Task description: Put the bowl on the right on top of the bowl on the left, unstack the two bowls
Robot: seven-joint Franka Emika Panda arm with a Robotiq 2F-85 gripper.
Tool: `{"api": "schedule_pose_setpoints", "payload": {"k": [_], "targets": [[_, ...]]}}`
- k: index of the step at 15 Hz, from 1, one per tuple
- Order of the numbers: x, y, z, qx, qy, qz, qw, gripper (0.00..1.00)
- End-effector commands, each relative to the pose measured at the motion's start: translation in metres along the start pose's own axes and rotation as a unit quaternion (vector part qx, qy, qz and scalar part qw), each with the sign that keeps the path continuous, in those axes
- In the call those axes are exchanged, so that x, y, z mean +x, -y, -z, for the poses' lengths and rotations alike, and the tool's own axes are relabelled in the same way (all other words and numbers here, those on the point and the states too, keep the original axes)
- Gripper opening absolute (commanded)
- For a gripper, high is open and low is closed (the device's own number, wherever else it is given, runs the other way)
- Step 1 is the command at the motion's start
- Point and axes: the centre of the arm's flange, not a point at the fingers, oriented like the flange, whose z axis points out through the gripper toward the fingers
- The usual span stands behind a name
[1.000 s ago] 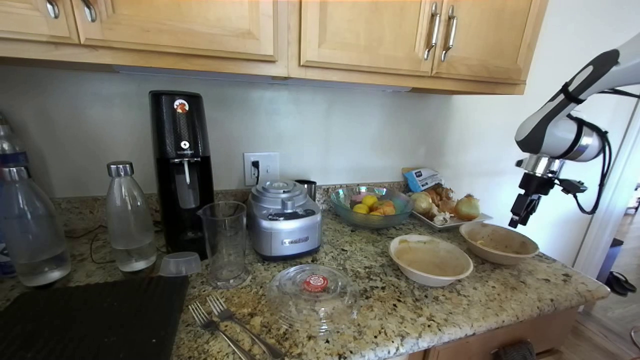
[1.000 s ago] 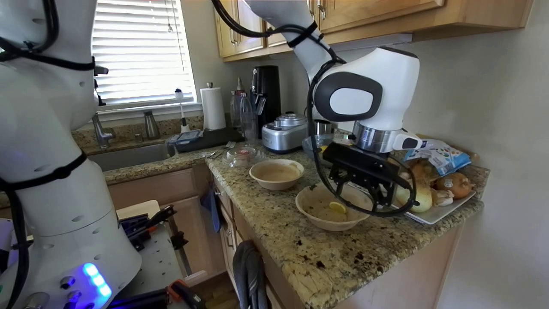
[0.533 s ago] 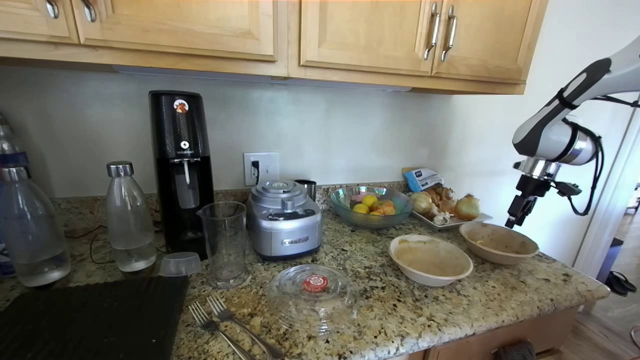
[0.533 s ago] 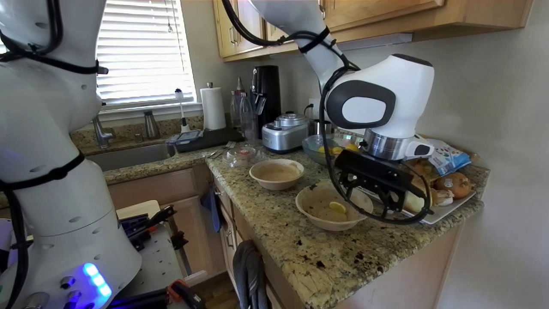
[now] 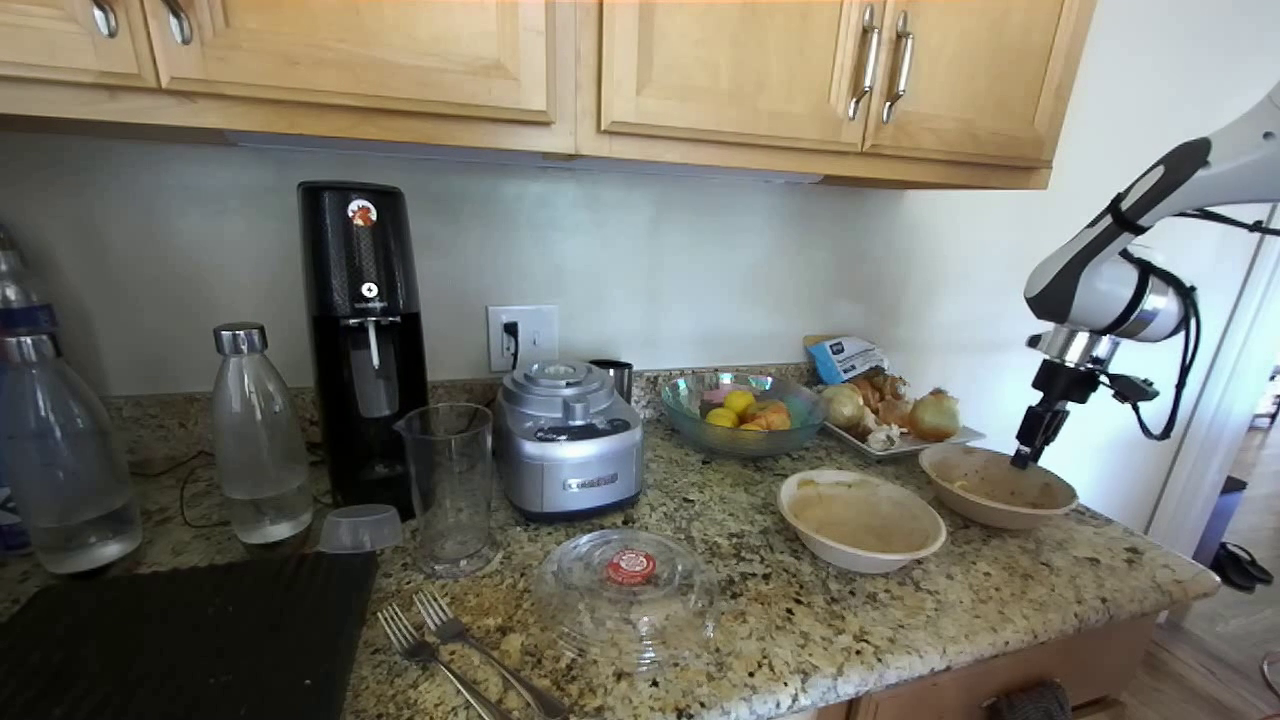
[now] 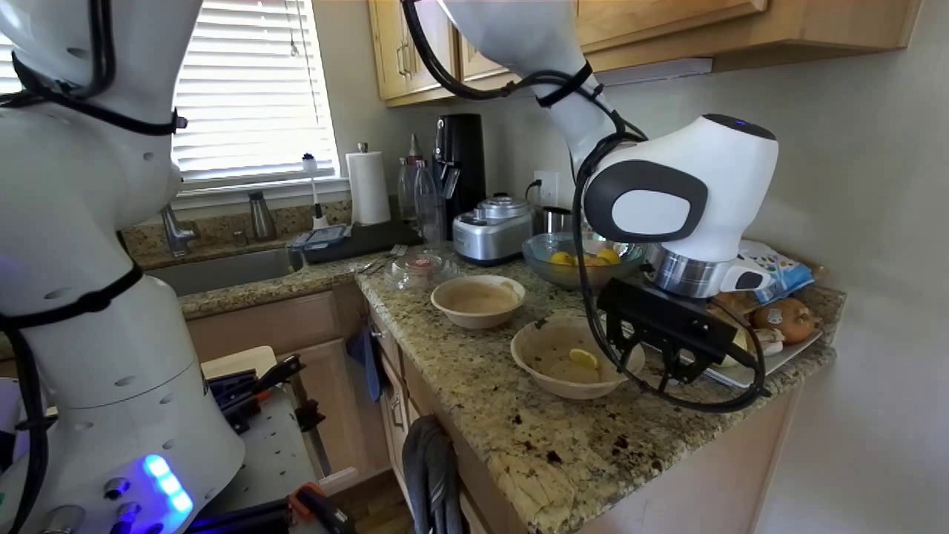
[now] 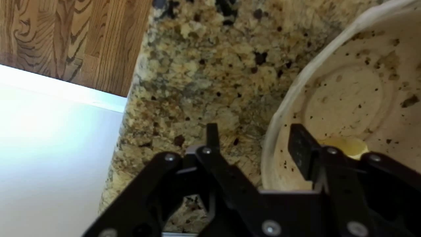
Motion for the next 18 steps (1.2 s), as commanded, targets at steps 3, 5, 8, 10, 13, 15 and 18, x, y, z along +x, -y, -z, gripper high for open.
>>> {"api": "schedule_pose_setpoints", "payload": {"k": [3,5,8,10,13,15,18], "targets": [[-0.002,-0.002,0.004,0.026,-0.006,0.009,0.9996,0.15],[-0.004,0.000,0.007,0.028,-0.003,0.011,0.9995,0.07],[-0.007,0.002,0.015,0.047,0.012,0.001,0.9988,0.06],[-0.009,0.000,0.019,0.061,0.020,-0.011,0.9979,0.05],[-0.013,-0.002,0.027,0.085,0.022,-0.039,0.9954,0.06],[-0.015,-0.001,0.034,0.100,0.015,-0.058,0.9932,0.07],[-0.015,0.005,0.042,0.124,0.006,-0.078,0.9892,0.07]]}}
